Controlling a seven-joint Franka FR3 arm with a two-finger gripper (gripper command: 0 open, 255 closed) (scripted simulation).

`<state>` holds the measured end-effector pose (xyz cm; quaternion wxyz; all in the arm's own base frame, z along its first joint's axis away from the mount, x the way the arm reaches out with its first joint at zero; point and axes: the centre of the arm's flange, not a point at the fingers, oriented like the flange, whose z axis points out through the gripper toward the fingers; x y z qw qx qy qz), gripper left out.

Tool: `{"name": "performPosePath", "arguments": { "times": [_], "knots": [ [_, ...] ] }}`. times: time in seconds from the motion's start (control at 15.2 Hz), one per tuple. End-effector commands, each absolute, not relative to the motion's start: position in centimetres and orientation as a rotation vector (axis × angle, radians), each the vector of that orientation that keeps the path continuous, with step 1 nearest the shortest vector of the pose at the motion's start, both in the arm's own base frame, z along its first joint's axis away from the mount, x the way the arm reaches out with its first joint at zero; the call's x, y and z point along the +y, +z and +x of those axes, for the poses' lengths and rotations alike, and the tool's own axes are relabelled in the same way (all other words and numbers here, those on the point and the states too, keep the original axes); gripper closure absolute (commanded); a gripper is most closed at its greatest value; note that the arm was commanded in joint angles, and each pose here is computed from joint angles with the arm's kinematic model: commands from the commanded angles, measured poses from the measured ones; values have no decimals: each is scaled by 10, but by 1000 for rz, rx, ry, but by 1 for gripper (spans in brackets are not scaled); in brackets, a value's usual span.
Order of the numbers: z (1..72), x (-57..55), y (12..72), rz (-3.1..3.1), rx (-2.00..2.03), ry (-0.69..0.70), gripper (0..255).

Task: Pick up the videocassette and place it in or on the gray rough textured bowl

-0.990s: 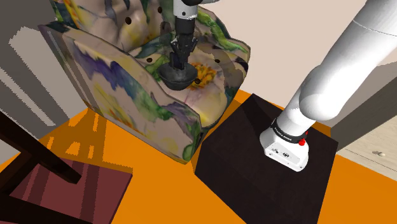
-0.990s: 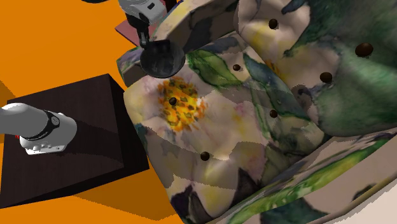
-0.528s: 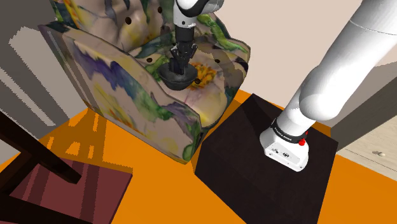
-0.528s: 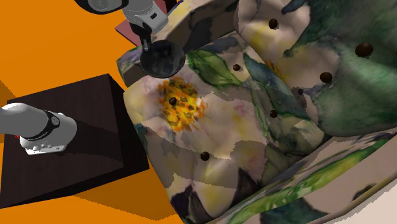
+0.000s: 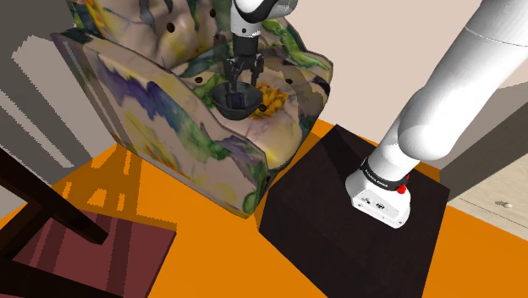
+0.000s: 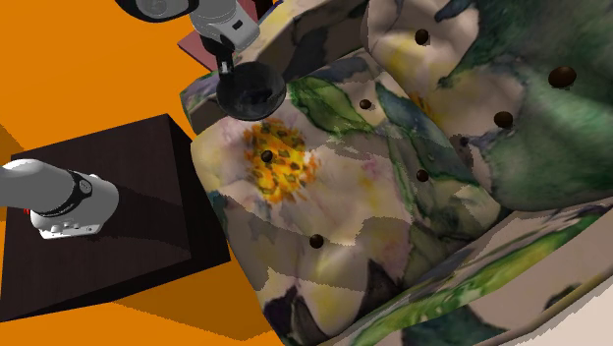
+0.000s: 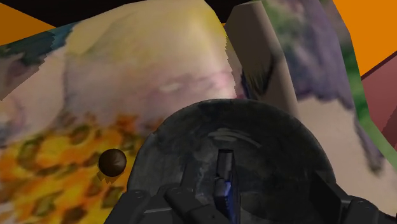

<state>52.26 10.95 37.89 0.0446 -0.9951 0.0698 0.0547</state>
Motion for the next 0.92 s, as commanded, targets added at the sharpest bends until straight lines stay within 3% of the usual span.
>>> {"name": "performPosePath", "arguments": {
  "times": [0.0, 0.4, 0.86],
  "knots": [
    [523, 110, 379, -3040, 213, 167, 0],
    [528, 105, 428, -3040, 213, 167, 0],
    [528, 105, 428, -3040, 213, 167, 0]
  ]
}}
